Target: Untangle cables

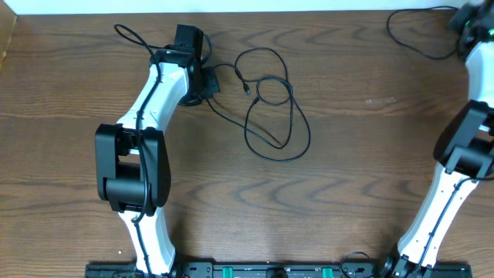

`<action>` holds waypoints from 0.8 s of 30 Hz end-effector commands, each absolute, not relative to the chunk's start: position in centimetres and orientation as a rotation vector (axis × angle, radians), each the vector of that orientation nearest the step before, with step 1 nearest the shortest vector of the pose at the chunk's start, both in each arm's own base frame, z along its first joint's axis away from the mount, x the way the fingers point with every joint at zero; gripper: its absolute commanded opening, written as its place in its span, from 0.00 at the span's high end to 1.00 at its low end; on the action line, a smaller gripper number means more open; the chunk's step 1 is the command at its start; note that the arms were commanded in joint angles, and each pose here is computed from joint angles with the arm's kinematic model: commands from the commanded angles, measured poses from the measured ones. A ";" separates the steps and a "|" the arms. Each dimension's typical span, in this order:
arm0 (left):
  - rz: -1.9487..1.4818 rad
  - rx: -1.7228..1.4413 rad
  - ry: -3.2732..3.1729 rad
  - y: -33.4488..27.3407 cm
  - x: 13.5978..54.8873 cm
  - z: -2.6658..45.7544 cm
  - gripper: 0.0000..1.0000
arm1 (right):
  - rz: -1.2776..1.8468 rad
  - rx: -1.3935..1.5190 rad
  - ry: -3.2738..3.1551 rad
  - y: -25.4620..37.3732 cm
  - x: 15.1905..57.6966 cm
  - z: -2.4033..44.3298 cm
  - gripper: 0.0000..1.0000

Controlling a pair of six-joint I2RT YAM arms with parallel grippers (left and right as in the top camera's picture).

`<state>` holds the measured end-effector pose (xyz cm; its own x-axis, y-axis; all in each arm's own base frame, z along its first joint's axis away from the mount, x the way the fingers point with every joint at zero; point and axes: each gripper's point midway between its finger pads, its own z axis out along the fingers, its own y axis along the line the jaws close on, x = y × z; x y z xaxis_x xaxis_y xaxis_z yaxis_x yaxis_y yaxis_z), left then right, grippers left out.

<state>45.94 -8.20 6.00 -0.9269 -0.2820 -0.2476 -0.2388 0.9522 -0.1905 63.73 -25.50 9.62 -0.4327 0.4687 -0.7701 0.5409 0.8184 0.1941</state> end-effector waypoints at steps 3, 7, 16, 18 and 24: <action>-0.222 -0.358 2.807 -8.3 46.1 7.3 0.92 | -0.085 0.734 2.069 -25.7 63.9 11.2 0.01; -0.222 -0.358 2.807 -8.3 46.1 7.2 0.92 | 0.050 0.656 2.042 -24.2 64.3 14.7 0.01; -0.222 -0.357 2.806 -8.3 46.1 7.3 0.92 | 0.193 0.544 1.993 -20.6 61.6 25.4 0.01; -0.220 -0.339 2.806 -8.3 46.2 7.3 0.92 | 0.090 0.611 1.996 -21.8 60.1 26.5 0.01; -0.216 -0.299 2.804 -8.3 46.3 7.3 0.92 | -0.174 0.663 2.033 -24.2 56.5 28.3 0.01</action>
